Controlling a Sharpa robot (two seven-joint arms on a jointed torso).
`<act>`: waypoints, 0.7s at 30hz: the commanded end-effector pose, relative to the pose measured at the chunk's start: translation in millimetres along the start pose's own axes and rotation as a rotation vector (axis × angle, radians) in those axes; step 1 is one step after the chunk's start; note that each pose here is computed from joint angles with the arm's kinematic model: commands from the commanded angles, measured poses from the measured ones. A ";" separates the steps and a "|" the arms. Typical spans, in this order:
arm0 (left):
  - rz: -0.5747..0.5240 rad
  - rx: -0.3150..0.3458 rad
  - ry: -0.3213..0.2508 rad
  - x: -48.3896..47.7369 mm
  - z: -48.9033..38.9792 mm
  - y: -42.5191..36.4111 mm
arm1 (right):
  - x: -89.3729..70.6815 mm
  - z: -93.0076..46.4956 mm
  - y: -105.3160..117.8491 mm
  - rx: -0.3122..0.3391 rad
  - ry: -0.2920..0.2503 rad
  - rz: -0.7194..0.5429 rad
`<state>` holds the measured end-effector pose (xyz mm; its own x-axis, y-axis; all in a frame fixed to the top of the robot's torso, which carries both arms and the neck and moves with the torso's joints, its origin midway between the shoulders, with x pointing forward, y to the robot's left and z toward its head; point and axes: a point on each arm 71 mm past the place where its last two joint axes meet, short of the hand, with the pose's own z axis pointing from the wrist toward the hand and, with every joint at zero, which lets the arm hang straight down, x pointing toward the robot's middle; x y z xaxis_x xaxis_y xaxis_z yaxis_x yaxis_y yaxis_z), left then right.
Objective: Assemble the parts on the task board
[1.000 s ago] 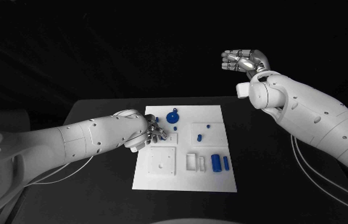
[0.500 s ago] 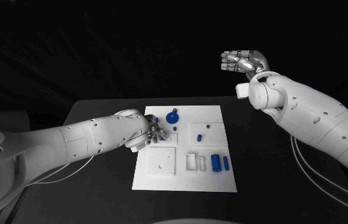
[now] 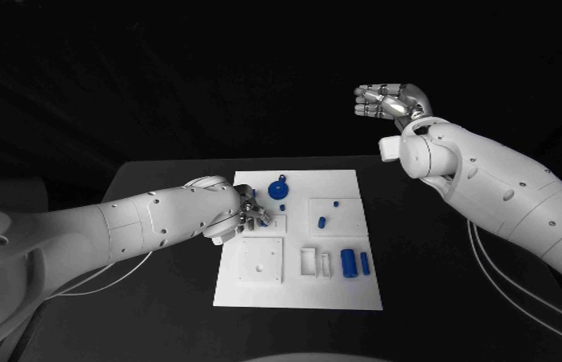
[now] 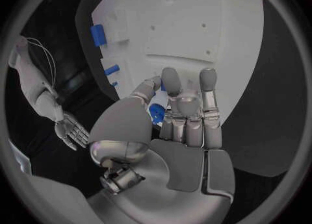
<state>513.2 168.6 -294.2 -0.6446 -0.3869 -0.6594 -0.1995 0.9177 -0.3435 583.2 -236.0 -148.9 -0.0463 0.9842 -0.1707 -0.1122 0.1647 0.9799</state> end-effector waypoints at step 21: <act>0.020 0.009 0.024 4.3 1.9 -2.7 | 1.7 -1.3 -4.4 0.010 0.017 0.006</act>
<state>514.0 167.2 -295.7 -0.6503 -0.3787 -0.6585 -0.1946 0.9210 -0.3375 582.4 -236.0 -153.4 -0.0513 0.9841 -0.1702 -0.1020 0.1644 0.9811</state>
